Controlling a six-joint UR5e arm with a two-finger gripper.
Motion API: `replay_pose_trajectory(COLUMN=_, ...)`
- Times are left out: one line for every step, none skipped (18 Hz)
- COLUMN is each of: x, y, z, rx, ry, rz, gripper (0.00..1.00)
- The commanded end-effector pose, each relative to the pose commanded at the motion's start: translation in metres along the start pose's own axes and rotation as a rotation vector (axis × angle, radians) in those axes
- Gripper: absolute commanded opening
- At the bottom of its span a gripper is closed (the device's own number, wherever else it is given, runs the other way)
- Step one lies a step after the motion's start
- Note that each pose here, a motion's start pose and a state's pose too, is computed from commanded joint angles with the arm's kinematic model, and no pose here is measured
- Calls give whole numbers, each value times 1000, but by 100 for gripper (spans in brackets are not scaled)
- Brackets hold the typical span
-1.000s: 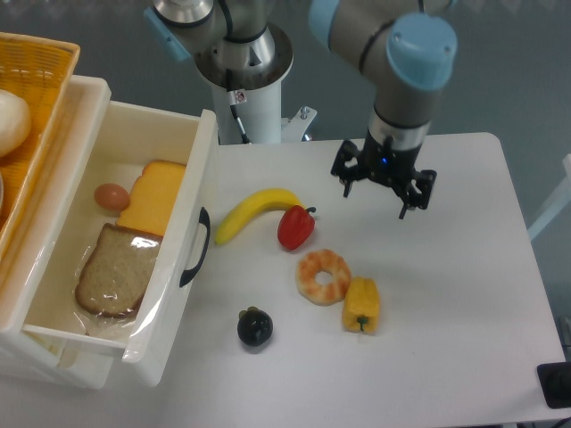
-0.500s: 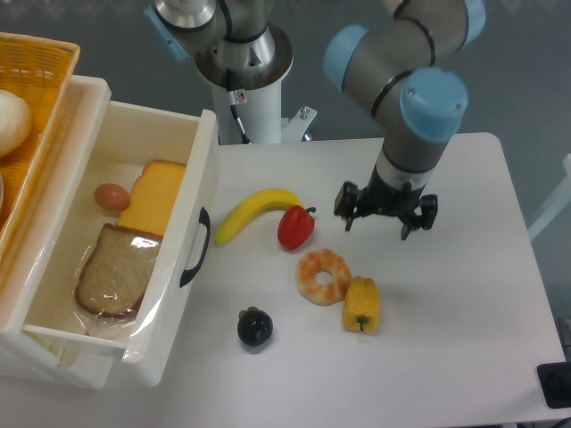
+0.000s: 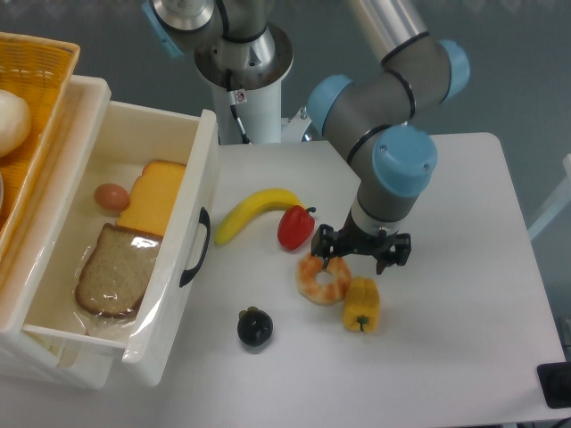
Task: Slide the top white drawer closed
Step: 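Swing the gripper toward the open drawer's front face beside the handle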
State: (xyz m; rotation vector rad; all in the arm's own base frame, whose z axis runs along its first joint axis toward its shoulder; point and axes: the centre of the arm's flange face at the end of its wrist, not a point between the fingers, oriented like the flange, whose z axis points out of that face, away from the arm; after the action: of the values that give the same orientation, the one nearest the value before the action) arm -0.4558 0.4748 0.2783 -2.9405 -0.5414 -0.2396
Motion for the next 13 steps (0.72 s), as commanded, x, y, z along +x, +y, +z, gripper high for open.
replay_pose_trajectory(x=1, y=-2, z=4, rx=5, ry=17, rz=-3, gripper=100)
replay_pose_trajectory(x=3, y=-3, z=7, rx=4, ry=28, rz=-10, gripper=100)
replay_pose_trajectory(x=7, y=-5, z=10, rx=1, ry=31, rz=-16, gripper=100)
replay_pose_trajectory(x=10, y=-6, z=15, rx=-6, ry=38, rz=-21, gripper=100)
replay_pose_trajectory(x=12, y=-7, z=15, rx=-5, ry=40, rz=-24, gripper=100)
replay_pose_trajectory(x=14, y=-7, z=17, rx=-2, ry=53, rz=-24, gripper=100)
replay_pose_trajectory(x=20, y=-8, z=20, rx=-1, ry=67, rz=-18, gripper=100)
replay_pose_trajectory(x=25, y=-10, z=22, rx=0, ry=75, rz=-11, gripper=100)
replay_pose_trajectory(x=28, y=-11, z=23, rx=-1, ry=78, rz=-9, gripper=100)
replay_pose_trajectory(x=35, y=-13, z=24, rx=-6, ry=79, rz=0, gripper=100)
replay_pose_trajectory(x=39, y=-13, z=23, rx=-4, ry=78, rz=-4, gripper=100)
replay_pose_trajectory(x=42, y=-13, z=23, rx=-7, ry=79, rz=-11, gripper=100)
replay_pose_trajectory(x=49, y=-15, z=25, rx=-11, ry=81, rz=-7, gripper=100)
